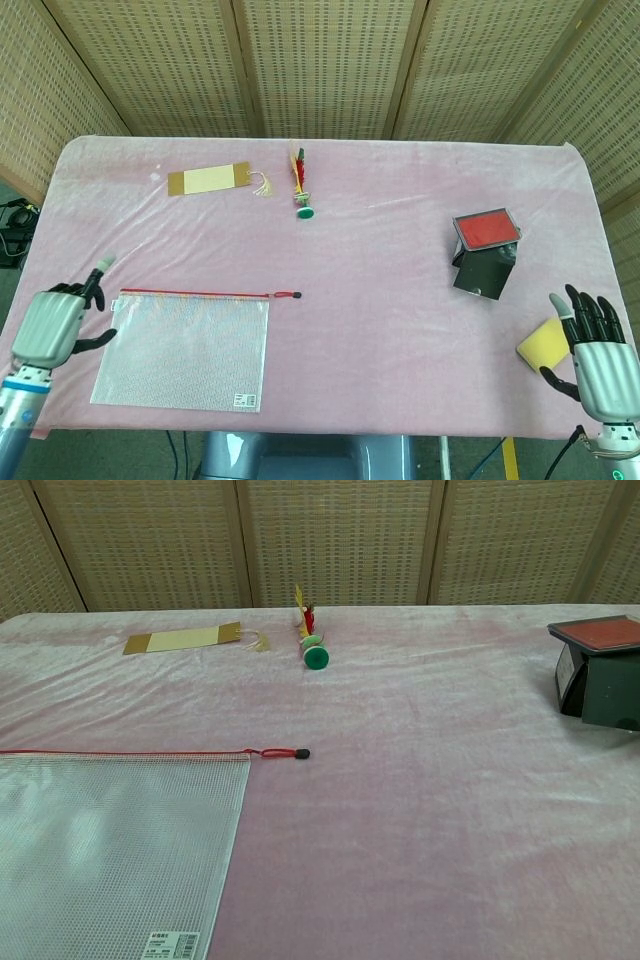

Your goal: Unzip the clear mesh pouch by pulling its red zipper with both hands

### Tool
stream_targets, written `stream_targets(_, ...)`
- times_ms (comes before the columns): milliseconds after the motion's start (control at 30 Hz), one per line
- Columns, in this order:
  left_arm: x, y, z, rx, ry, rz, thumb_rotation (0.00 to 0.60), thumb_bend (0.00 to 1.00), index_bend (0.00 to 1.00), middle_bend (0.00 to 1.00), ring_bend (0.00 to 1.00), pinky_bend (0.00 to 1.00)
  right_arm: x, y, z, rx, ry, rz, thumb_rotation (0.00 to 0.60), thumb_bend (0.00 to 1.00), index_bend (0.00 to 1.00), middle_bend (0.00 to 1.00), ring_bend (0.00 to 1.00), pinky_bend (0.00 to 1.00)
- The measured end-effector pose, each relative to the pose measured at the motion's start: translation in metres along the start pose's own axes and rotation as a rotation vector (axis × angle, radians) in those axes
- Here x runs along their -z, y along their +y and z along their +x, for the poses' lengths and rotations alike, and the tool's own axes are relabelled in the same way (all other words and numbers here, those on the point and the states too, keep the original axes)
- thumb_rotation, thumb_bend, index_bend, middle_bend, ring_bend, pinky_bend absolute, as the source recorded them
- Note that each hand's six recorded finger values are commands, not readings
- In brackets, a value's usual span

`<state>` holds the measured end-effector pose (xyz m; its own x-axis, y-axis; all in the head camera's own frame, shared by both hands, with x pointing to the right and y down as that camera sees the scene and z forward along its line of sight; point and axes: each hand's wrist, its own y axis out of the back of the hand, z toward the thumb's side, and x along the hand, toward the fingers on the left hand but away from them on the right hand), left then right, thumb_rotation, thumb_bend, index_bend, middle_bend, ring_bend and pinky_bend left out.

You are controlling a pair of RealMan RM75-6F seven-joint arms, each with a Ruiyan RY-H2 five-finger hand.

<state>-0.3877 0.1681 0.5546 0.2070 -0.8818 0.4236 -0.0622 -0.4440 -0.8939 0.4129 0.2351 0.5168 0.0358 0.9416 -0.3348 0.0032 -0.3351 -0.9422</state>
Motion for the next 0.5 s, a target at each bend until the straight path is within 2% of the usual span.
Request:
stream_targets(200,-0.049,-0.013,0.062,0.110,-0.119,0.003,0.600,0.00,0.26,1.00,0.94,1.00,0.004,-0.005,-0.005,-0.009,-0.018,0.031,0.600,0.00,0.00,0.00,0.00,0.00)
stream_targets(367,-0.086,-0.023,0.101,0.183,-0.158,-0.017,0.600,0.00,0.35,1.00,0.94,1.00,0.007,-0.009,-0.010,-0.016,-0.038,0.044,0.600,0.00,0.00,0.00,0.00,0.00)
stream_targets(433,-0.103,-0.029,0.115,0.213,-0.174,-0.011,0.600,0.04,0.35,1.00,0.94,1.00,0.007,-0.009,-0.011,-0.016,-0.041,0.047,0.600,0.00,0.00,0.00,0.00,0.00)
stream_targets(500,-0.118,-0.037,0.128,0.241,-0.183,-0.003,0.600,0.12,0.35,1.00,0.94,1.00,0.007,-0.011,-0.012,-0.019,-0.043,0.050,0.600,0.00,0.00,0.00,0.00,0.00)
